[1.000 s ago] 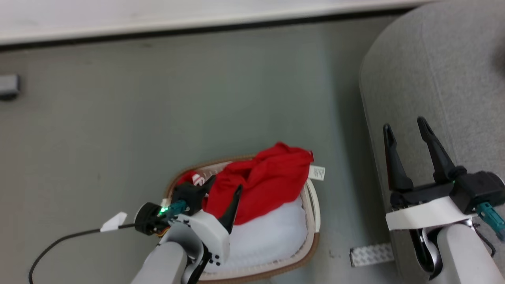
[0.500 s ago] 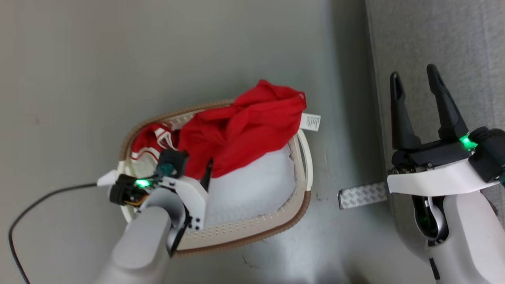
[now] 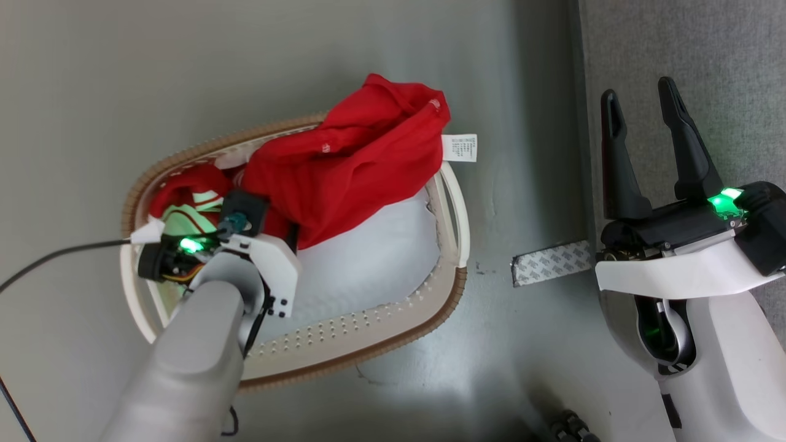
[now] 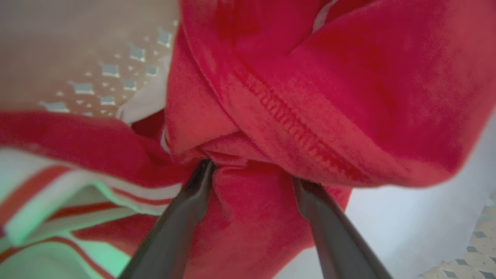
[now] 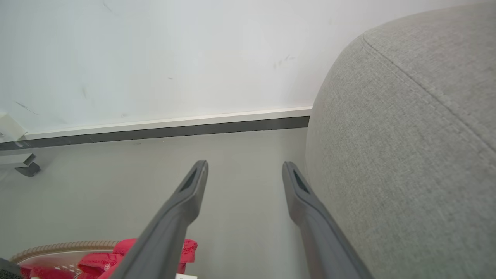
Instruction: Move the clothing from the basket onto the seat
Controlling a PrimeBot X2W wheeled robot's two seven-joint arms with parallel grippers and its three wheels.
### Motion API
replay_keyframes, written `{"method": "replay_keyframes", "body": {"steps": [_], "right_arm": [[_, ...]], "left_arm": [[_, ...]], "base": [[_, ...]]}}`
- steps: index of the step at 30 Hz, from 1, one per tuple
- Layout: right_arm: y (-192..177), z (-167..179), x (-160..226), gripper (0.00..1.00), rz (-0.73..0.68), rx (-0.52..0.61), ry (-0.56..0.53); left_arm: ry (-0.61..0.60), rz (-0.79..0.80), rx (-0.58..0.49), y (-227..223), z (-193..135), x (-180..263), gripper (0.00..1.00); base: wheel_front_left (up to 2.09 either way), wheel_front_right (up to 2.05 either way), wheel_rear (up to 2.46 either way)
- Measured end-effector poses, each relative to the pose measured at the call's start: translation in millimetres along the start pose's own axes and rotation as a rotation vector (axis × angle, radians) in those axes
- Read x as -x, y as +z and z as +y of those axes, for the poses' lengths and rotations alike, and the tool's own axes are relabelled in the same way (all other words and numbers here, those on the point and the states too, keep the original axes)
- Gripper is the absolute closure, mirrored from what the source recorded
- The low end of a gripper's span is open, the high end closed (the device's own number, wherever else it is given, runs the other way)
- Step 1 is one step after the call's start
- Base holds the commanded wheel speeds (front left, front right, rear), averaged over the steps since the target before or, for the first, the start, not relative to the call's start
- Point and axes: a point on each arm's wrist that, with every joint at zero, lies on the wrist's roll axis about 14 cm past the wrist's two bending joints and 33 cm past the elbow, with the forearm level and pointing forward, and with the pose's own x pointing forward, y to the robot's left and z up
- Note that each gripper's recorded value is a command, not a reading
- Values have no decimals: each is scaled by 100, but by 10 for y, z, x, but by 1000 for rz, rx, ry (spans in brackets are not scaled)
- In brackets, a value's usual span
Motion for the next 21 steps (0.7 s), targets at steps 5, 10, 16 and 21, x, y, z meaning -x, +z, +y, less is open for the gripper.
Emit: {"method": "replay_keyframes", "body": {"steps": [5, 10, 16, 21], "right_arm": [[-79, -83, 19, 0, 19, 0, -21], [-90, -135, 39, 0, 21, -9, -39], [-3, -141, 82, 0, 9, -17, -47], [148, -131, 188, 0, -12, -25, -59]], "left_arm": [[-35, 11, -21, -28, -86, -124, 0], [-62, 27, -43, -54, -159, -159, 100], [-86, 19, -58, 1, -228, -98, 100], [-102, -57, -28, 214, -315, 102, 100]], "base": [[0, 0, 0], [0, 0, 0], [0, 0, 0], [0, 0, 0]]}}
